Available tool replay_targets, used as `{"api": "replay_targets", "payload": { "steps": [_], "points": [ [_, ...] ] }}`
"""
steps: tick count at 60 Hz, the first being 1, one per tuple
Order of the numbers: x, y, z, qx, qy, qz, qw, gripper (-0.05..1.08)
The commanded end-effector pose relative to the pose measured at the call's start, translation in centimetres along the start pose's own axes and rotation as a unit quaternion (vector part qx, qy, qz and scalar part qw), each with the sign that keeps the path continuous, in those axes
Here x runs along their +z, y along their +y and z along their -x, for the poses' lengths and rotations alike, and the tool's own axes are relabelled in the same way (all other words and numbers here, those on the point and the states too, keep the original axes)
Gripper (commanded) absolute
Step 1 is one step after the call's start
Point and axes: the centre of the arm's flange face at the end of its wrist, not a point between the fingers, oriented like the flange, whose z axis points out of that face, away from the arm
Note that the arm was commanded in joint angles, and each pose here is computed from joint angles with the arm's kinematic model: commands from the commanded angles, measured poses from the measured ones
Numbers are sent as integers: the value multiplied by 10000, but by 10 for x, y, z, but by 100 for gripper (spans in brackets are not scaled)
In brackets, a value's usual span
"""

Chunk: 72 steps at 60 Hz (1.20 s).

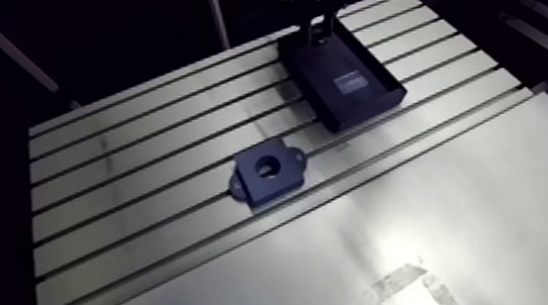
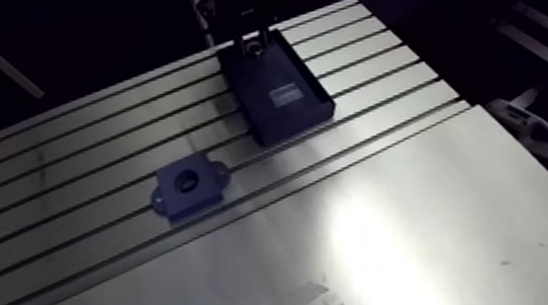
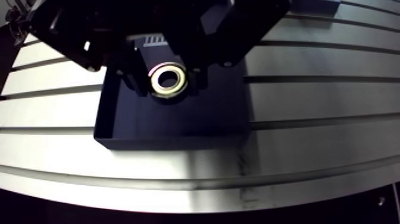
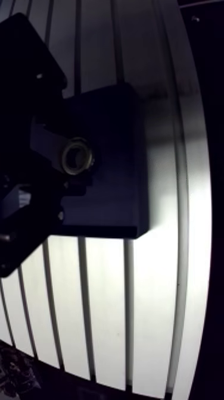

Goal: Pick up the bearing and press it into the housing until flush.

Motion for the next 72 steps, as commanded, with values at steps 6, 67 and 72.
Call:
{"api": "replay_targets", "payload": {
  "steps": [6,67,72],
  "points": [
    [-28,-7,17,-16,102,23,9999,65],
    [-86,-72,76,-228,271,64,9994,67],
    [-84,-90,79,-300,254,56,9992,67]
  ]
}}
